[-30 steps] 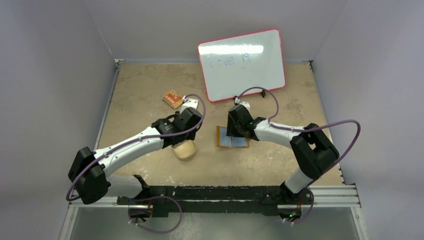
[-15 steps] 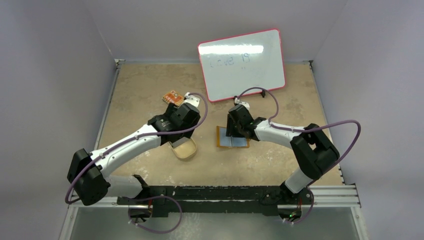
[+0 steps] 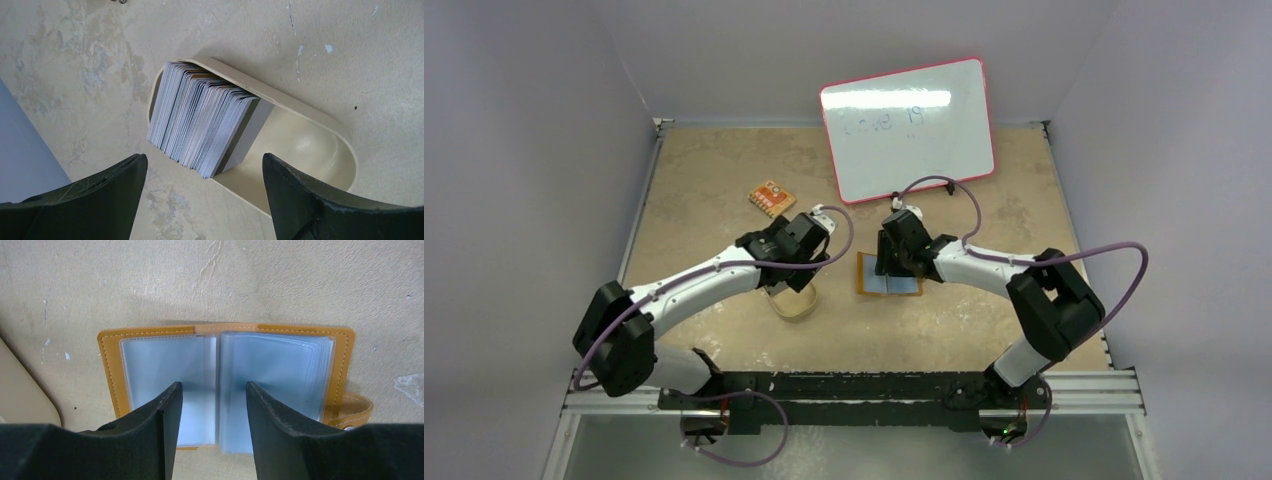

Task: Put the credit cards into the card holder
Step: Pick up the credit card from the storage box.

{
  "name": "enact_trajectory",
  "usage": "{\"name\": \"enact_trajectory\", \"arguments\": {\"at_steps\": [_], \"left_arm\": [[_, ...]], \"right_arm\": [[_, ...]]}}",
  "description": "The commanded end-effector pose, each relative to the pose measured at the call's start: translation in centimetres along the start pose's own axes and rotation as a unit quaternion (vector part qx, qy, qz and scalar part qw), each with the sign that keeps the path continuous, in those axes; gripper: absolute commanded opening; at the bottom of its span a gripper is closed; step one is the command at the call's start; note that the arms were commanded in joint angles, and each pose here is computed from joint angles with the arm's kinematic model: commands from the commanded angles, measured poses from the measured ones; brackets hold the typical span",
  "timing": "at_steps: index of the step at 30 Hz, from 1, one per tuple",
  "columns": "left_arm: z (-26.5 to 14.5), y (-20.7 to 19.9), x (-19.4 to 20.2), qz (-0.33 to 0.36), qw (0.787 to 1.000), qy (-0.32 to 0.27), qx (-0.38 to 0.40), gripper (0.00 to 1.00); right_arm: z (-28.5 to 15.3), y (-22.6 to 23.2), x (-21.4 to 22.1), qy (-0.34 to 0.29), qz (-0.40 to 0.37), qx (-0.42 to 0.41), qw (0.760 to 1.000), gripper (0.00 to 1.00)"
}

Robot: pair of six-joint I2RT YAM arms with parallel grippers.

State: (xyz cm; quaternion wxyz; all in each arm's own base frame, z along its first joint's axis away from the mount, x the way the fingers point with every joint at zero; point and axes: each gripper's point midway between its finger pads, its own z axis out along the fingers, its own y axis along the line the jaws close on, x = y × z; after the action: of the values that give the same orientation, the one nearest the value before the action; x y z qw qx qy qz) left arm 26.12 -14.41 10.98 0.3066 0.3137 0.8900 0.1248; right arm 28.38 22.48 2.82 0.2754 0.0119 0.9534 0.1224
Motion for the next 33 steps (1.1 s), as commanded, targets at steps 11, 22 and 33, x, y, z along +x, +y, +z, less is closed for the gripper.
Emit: {"name": "enact_trajectory", "arguments": {"at_steps": [11,22,33], "left_arm": [[2.7,0.2,0.4,0.053,0.997,0.039,-0.027,0.83],[4.0,1.1,1.1,0.076,0.992,0.072,-0.074,0.78],[3.9,1.2,0.4,0.079,0.991,0.074,-0.073,0.59]], "right_arm": [[-1.4,-0.9,1.6,0.024,0.000,0.011,1.000,0.52],[-1.7,-1.0,1.7,0.021,-0.001,0.007,1.000,0.52],[-1.6,-1.0,1.8,0.022,-0.001,0.005,1.000,0.52]]}}
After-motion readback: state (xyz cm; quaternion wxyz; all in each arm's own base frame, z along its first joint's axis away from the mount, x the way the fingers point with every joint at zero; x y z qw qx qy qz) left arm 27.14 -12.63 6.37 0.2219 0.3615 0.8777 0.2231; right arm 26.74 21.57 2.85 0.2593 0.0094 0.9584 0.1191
